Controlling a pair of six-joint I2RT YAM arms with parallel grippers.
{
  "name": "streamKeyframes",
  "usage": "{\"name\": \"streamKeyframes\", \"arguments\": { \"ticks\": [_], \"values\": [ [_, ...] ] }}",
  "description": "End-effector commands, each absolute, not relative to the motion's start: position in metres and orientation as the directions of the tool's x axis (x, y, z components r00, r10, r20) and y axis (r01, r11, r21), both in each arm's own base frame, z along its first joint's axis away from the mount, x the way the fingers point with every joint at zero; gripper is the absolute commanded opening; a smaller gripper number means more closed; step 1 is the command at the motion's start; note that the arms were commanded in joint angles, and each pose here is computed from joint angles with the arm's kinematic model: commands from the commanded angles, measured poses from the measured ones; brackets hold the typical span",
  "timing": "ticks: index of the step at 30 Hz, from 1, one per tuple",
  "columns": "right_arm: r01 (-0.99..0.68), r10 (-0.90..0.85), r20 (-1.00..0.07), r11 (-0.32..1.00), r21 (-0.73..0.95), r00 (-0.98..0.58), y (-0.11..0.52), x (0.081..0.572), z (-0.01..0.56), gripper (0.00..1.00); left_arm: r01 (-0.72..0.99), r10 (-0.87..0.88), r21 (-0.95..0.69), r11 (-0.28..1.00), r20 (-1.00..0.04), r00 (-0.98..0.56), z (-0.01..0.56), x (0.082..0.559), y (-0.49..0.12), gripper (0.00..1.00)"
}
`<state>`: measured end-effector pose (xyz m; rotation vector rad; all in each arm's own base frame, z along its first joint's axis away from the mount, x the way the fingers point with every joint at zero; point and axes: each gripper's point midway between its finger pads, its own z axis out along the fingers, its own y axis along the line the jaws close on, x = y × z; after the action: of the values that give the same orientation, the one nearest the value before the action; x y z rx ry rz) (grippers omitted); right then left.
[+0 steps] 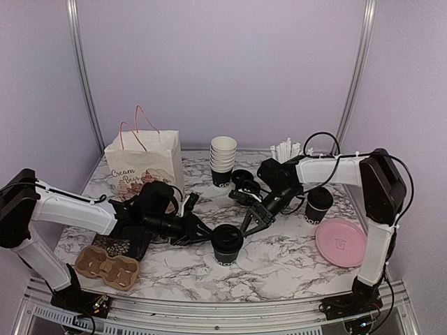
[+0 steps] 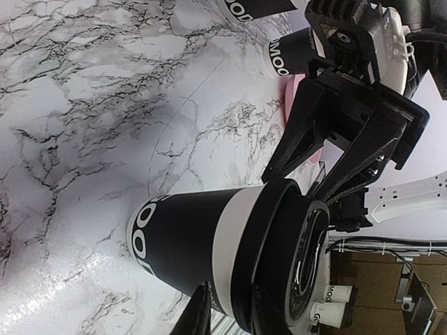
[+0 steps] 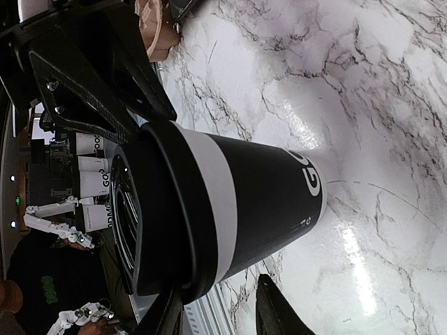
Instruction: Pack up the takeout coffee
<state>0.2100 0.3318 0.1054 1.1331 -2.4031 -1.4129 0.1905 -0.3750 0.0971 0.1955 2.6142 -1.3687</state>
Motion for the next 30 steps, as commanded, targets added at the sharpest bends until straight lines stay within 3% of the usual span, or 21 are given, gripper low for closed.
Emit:
{"name": "streamKeyframes", "arguments": {
  "ticks": [1,4,10,20,30],
  "values": [
    [-0.653,-0.744,-0.073,0.529,0.542,-0.664,0.304,0.217,-0.008,0.26,-0.003,0.110,-0.532,0.847,0.179,-0.978,-0.048,0.103,-0.289,0.20],
    [-0.661,-0.747,-0.062,0.544,0.517,-0.662,0.302,0.222,-0.014,0.19,0.006,0.106,-0.524,0.852,0.160,-0.981,-0.049,0.107,-0.289,0.19],
    [-0.696,-0.762,-0.053,0.557,0.454,-0.645,0.293,0.229,-0.021,0.22,0.032,0.109,-0.506,0.862,0.124,-0.986,-0.043,0.112,-0.289,0.18],
    [-0.775,-0.701,-0.400,0.354,0.524,-0.590,0.337,0.286,0.101,0.24,0.269,0.152,-0.637,0.723,-0.233,-0.960,0.087,0.142,-0.365,0.35],
    [-0.786,-0.684,-0.468,0.257,0.563,-0.559,0.350,0.281,0.131,0.31,0.339,0.130,-0.666,0.665,-0.343,-0.930,0.136,0.148,-0.378,0.43]
  ]
}}
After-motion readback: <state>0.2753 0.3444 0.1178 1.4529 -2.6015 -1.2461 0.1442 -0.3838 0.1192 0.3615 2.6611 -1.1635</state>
